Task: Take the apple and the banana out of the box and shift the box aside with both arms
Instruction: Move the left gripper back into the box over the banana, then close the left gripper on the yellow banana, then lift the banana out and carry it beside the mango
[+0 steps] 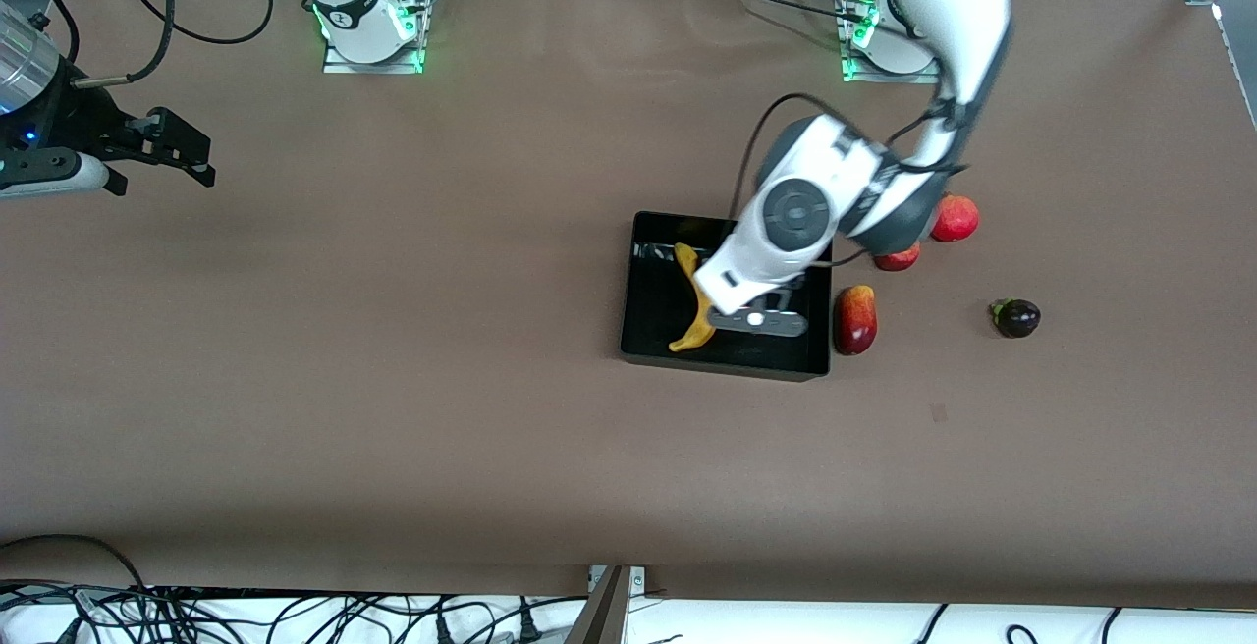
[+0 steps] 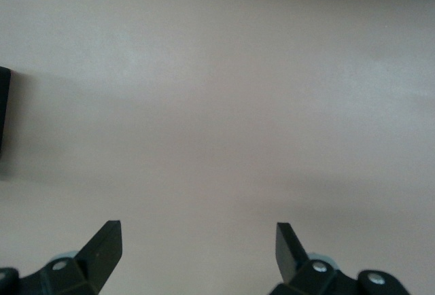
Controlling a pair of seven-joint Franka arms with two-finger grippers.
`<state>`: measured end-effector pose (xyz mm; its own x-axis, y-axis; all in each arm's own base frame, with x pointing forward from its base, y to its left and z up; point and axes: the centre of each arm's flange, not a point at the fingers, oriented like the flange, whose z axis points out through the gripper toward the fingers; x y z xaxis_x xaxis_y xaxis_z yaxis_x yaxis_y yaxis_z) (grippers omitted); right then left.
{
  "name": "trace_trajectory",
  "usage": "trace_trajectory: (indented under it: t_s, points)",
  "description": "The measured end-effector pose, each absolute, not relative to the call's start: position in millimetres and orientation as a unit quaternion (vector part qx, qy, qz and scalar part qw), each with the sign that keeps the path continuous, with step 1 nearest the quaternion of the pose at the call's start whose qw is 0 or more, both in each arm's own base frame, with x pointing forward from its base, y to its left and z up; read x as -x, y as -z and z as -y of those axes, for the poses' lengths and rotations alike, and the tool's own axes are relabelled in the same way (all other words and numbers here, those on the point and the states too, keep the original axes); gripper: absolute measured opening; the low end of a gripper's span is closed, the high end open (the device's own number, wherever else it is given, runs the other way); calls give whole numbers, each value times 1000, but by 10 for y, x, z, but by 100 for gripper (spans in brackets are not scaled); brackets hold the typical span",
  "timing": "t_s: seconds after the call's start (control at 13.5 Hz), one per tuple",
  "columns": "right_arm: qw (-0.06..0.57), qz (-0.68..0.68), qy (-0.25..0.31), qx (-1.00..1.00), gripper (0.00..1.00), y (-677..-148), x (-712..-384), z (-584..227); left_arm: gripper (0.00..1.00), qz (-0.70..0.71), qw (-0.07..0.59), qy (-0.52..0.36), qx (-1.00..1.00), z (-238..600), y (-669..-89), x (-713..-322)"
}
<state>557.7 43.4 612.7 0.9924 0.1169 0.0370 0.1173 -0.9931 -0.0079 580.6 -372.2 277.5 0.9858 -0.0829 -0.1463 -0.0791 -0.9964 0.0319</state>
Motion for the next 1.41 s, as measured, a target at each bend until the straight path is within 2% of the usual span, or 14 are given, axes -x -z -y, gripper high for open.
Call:
trace_trajectory:
  t_s: [0.59, 0.74, 0.82, 1.11, 1.19, 1.41]
  points:
    - [5, 59, 18, 998, 100, -6127, -5577, -434, 100, 48, 24, 68, -996, 3879, -1762, -5571]
    - [5, 59, 18, 998, 100, -6127, -5577, -434, 96, 48, 24, 69, -996, 3859, -1663, -5530]
    - [5, 59, 18, 998, 100, -6127, -5577, -434, 88, 47, 23, 68, -996, 3849, -1672, -5537]
    - [5, 59, 18, 998, 100, -6127, -5577, -434, 41, 43, 24, 62, -997, 3809, -1807, -5612]
    - [5, 59, 18, 998, 100, -6127, -5577, -434, 34, 42, 22, 64, -997, 3796, -1885, -5637]
    - [5, 59, 18, 998, 100, -6128, -5577, -434, 34, 35, 6, 80, -996, 3679, -2464, -5789]
